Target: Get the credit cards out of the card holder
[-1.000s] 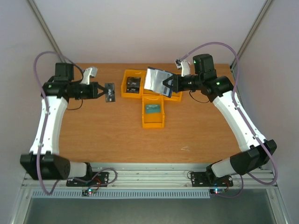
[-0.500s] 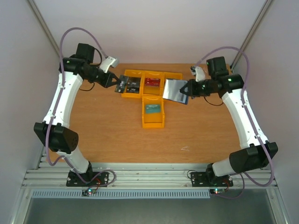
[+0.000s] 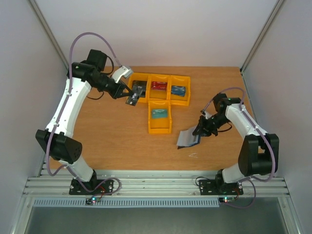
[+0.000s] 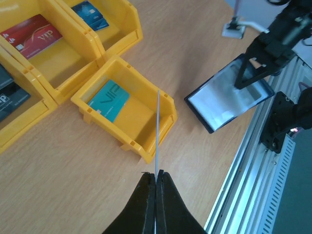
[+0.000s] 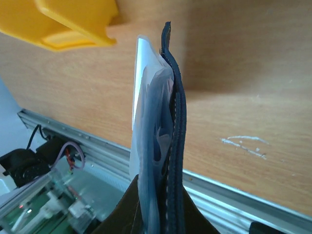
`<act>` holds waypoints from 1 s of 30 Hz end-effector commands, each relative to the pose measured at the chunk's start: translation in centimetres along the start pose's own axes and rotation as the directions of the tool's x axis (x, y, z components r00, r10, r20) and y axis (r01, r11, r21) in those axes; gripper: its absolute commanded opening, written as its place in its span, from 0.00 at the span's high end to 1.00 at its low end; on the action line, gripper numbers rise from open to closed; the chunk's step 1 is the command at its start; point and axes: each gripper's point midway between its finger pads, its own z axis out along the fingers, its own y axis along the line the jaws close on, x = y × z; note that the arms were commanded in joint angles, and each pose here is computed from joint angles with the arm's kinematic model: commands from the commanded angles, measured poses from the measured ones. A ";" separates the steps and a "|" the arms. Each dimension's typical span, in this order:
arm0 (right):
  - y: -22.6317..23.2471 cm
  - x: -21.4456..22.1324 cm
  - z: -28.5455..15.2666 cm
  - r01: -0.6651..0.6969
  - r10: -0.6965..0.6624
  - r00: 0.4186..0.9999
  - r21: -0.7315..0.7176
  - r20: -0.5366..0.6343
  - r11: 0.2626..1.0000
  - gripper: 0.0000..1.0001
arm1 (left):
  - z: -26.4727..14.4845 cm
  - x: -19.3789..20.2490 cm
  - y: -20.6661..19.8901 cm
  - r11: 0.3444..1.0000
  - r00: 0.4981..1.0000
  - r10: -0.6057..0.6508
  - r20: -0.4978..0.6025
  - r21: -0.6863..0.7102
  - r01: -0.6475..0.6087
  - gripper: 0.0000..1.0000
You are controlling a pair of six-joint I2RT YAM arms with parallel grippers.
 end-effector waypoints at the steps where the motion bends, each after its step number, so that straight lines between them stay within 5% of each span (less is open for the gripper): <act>1: -0.4 0.1 2.4 -0.035 0.029 0.996 -0.083 -0.079 0.996 0.99 | -0.5 0.4 -2.0 0.999 1.000 0.017 0.013 0.051 -0.018 1.00; 4: -2.4 -0.5 3.5 -0.047 0.046 0.995 -0.004 -0.090 0.999 0.95 | -0.6 0.8 -2.7 0.997 0.999 0.034 0.003 0.066 -0.034 1.00; 11: -8.9 -2.2 0.4 -0.142 0.113 0.989 0.420 0.095 0.897 0.24 | -0.6 1.2 -4.1 0.995 0.998 0.069 -0.012 0.080 -0.067 1.00; 14: -7.9 -4.1 -4.5 -0.171 0.033 0.960 0.490 0.278 0.855 0.08 | -0.6 1.5 -4.9 0.991 0.996 0.085 -0.028 0.103 -0.082 1.00; 19: -2.6 -5.5 -10.6 -0.050 -0.211 0.900 0.573 0.381 0.818 0.08 | -0.4 2.1 -7.2 0.977 0.986 0.155 -0.055 0.156 -0.145 1.00; 24: 7.7 -3.7 -9.1 0.410 -0.627 0.765 0.639 0.148 0.651 0.09 | -0.6 2.4 -9.9 0.956 0.978 0.203 -0.054 0.225 -0.187 1.00; 27: 16.8 0.5 -6.8 0.722 -0.800 0.584 0.362 0.137 0.589 0.12 | -1.0 2.7 -11.5 0.940 0.973 0.225 -0.051 0.275 -0.203 1.00; 30: 24.1 5.0 -6.9 0.889 -0.862 0.431 0.038 0.265 0.456 0.14 | -1.4 3.1 -13.0 0.919 0.967 0.250 -0.043 0.326 -0.223 1.00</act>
